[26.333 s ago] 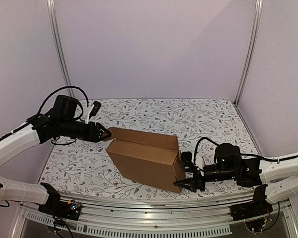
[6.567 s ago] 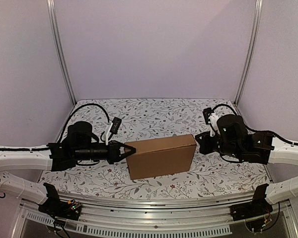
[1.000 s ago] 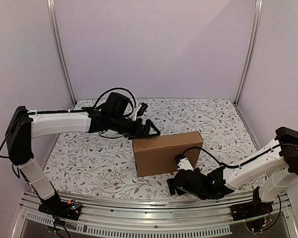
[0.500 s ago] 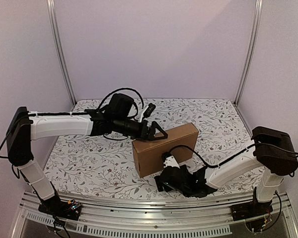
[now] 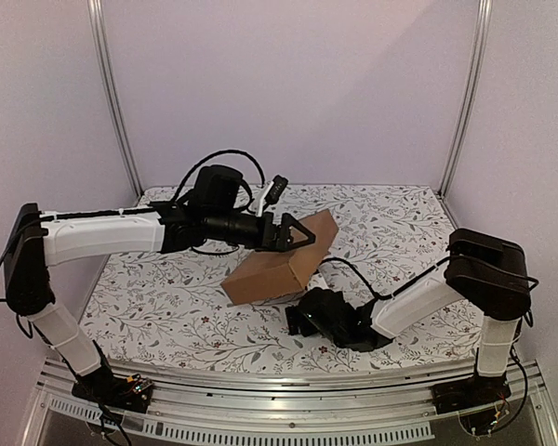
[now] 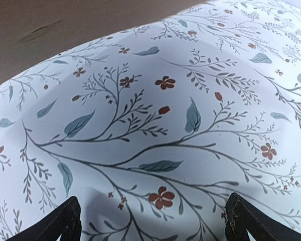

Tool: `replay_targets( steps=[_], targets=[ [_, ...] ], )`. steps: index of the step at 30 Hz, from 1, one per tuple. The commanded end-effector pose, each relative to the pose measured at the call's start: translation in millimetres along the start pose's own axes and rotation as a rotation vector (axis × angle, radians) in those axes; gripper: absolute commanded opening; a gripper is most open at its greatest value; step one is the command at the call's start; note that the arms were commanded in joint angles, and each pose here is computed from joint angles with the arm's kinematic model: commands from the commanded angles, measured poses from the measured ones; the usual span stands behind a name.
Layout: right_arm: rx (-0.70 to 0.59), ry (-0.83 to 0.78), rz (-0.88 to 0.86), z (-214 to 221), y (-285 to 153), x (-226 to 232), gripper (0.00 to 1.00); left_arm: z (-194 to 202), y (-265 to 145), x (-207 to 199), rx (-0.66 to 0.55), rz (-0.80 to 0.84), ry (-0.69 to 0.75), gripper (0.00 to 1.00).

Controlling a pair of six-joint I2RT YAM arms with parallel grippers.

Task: Fold the paper box

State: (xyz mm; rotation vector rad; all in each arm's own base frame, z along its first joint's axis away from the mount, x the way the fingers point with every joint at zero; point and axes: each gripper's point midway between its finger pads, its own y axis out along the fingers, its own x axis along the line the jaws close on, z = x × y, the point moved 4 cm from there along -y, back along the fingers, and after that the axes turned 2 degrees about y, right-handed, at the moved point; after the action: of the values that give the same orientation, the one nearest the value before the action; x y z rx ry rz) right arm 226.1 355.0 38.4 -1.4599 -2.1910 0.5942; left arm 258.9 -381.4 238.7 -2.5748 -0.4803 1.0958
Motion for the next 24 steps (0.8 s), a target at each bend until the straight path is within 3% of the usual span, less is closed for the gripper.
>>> replay_targets(
  steps=[1, 15, 24],
  targets=[
    [0.089, 0.023, -0.041, 16, 24, -6, 0.99, 35, 8, -11, 0.111, 0.036, -0.027, 0.95],
    [0.168, 0.003, 0.016, 31, 18, -29, 0.99, 43, 15, 2, 0.130, -0.010, -0.044, 0.95],
    [0.232, -0.137, 0.130, 24, -1, -49, 0.99, 44, 6, 3, 0.129, -0.041, -0.027, 0.95]
  ],
)
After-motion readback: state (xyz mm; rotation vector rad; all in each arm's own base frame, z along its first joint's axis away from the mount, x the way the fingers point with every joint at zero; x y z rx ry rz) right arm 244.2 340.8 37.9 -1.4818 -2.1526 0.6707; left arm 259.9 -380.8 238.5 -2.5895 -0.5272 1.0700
